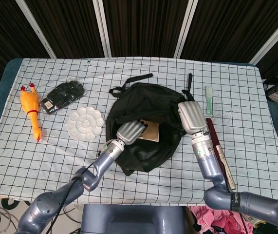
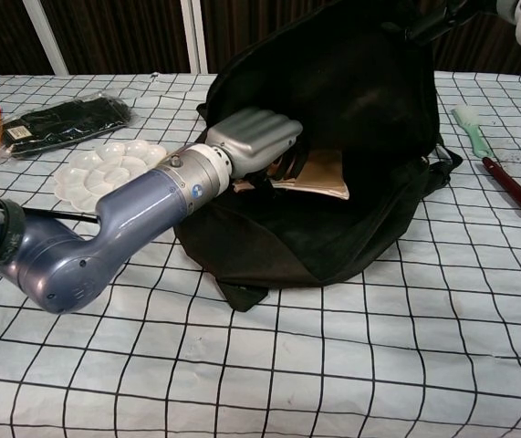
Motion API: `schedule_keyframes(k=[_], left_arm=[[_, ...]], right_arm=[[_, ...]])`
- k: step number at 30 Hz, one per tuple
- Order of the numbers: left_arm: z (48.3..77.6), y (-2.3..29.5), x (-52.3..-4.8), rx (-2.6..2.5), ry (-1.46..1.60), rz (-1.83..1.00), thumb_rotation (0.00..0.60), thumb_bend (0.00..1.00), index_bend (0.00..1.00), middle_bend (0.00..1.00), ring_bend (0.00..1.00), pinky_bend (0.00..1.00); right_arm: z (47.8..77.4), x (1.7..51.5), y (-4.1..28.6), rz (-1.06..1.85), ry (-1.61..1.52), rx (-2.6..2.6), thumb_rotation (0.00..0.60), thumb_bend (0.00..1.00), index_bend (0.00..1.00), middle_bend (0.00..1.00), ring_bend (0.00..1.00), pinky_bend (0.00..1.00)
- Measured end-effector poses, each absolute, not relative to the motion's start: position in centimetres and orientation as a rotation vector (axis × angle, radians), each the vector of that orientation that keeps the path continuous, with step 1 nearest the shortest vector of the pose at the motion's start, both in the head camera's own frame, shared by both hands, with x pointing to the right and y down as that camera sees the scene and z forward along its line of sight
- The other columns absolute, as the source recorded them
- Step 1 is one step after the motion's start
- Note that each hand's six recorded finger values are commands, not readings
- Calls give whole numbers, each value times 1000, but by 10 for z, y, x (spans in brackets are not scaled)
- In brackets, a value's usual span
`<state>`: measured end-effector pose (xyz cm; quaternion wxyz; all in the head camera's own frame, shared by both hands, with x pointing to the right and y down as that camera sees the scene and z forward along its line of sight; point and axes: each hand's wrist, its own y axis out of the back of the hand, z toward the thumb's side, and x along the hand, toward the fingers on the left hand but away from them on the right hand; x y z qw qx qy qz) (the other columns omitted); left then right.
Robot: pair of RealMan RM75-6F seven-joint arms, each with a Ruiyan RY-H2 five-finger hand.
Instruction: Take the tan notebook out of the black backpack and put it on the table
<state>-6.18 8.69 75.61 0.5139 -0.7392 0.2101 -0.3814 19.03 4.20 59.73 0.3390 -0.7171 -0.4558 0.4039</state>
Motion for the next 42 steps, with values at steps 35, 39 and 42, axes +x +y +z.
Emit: schedule_keyframes(k=[35, 39, 42], left_arm=[[722, 69, -68, -1799, 572, -815, 600, 554, 610, 647, 468, 546], [703, 68, -72, -1845, 599, -770, 600, 554, 611, 649, 468, 546], [687, 72, -77, -1884, 605, -738, 600, 554, 613, 649, 468, 546]], right_arm=[[596, 192, 45, 1059, -1181, -1868, 600, 471, 727, 589, 381, 125], [596, 191, 45, 1057, -1183, -1871, 600, 471, 728, 589, 381, 125], [596, 190, 45, 1055, -1186, -1872, 600, 471, 727, 589, 381, 125]])
